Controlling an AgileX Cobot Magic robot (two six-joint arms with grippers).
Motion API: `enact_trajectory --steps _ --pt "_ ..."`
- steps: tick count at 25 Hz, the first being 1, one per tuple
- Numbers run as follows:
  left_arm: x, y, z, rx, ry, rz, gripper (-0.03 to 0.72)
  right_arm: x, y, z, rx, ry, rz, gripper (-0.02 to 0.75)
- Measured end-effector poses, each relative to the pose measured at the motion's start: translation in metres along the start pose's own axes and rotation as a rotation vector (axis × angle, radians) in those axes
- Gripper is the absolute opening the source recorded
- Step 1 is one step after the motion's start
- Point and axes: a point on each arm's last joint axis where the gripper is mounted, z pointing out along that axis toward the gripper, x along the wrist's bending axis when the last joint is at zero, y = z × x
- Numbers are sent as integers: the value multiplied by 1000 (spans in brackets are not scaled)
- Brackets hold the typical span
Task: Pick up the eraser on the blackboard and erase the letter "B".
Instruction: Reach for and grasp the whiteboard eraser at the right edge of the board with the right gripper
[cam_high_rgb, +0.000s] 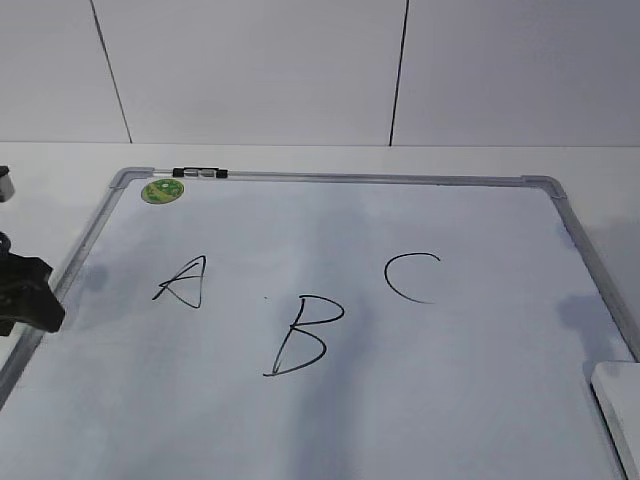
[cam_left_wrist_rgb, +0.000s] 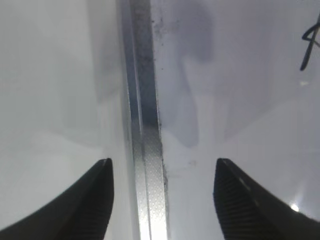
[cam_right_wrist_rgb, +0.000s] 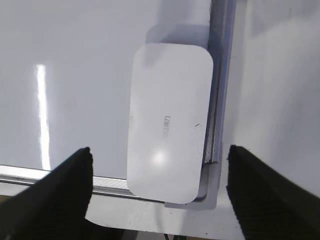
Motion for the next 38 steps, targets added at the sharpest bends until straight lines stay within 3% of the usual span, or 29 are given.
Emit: enact_trajectory --steps 9,16,20,32,38 --pt "4 -2 15 50 -9 -19 391 0 0 0 2 0 -1 646" --pt "4 -2 15 52 -4 -12 184 0 0 0 4 -1 -2 636" --pt "4 -2 16 53 -4 -12 130 0 -1 0 14 0 -5 634" --pt "3 -5 15 88 -19 -12 106 -1 -6 1 57 -5 -17 652" --pt "6 -8 15 124 24 -40 105 -3 -7 3 60 -26 -26 680"
